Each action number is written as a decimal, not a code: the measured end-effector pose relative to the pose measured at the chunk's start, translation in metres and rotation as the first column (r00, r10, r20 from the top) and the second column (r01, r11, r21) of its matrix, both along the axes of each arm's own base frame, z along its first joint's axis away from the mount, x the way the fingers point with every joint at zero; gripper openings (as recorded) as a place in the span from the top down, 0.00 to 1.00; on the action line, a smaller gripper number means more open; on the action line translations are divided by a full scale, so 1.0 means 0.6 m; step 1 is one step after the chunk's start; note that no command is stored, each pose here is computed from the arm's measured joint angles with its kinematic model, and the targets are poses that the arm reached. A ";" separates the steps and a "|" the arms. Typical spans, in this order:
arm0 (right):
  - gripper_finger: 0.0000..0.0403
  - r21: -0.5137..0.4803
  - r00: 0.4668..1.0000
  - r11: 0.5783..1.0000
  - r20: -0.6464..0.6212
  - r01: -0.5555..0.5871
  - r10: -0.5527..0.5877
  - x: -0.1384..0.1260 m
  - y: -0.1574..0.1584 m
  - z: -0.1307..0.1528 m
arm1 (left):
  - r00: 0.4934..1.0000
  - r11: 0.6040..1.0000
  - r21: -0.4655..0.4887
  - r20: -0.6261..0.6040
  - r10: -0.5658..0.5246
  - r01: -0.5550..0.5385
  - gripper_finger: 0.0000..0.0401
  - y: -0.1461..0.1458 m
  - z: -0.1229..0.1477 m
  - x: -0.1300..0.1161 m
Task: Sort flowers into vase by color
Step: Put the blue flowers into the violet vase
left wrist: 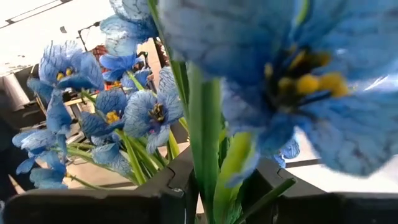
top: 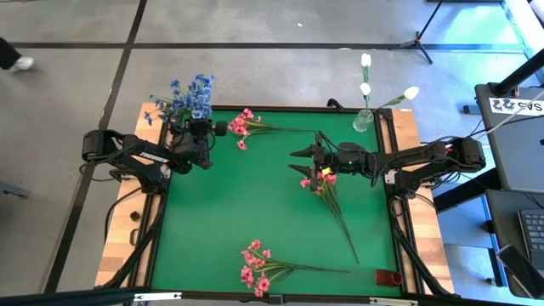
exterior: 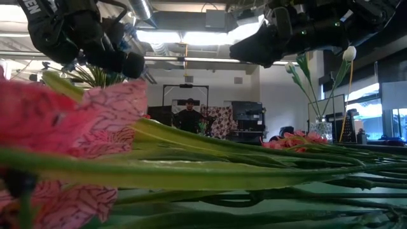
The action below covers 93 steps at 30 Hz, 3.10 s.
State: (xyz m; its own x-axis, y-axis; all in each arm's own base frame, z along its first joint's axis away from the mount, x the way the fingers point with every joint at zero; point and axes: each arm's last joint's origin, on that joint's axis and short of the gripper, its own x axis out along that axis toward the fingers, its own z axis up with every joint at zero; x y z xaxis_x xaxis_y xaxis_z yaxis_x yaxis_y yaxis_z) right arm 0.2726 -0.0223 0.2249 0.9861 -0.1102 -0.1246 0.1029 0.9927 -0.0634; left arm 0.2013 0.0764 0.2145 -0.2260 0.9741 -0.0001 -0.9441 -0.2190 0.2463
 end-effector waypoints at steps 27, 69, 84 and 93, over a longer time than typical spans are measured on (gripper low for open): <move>0.55 0.006 0.999 1.000 -0.024 -0.025 0.025 -0.001 0.001 -0.004 | 1.000 1.000 0.007 0.030 0.006 -0.006 0.61 0.002 0.000 -0.001; 0.55 0.013 0.997 1.000 -0.074 -0.024 0.025 -0.002 0.001 -0.012 | 0.982 0.982 0.030 -0.016 -0.187 0.188 0.61 -0.014 -0.056 -0.019; 0.55 0.012 0.997 1.000 -0.073 -0.016 0.017 -0.002 0.001 -0.012 | 0.989 0.993 -0.003 -0.086 -0.116 0.117 0.61 -0.016 -0.069 -0.034; 0.55 0.018 0.997 1.000 -0.073 0.013 -0.012 -0.002 -0.001 -0.012 | 0.995 0.996 0.005 -0.046 -0.083 0.084 0.61 -0.018 -0.050 -0.044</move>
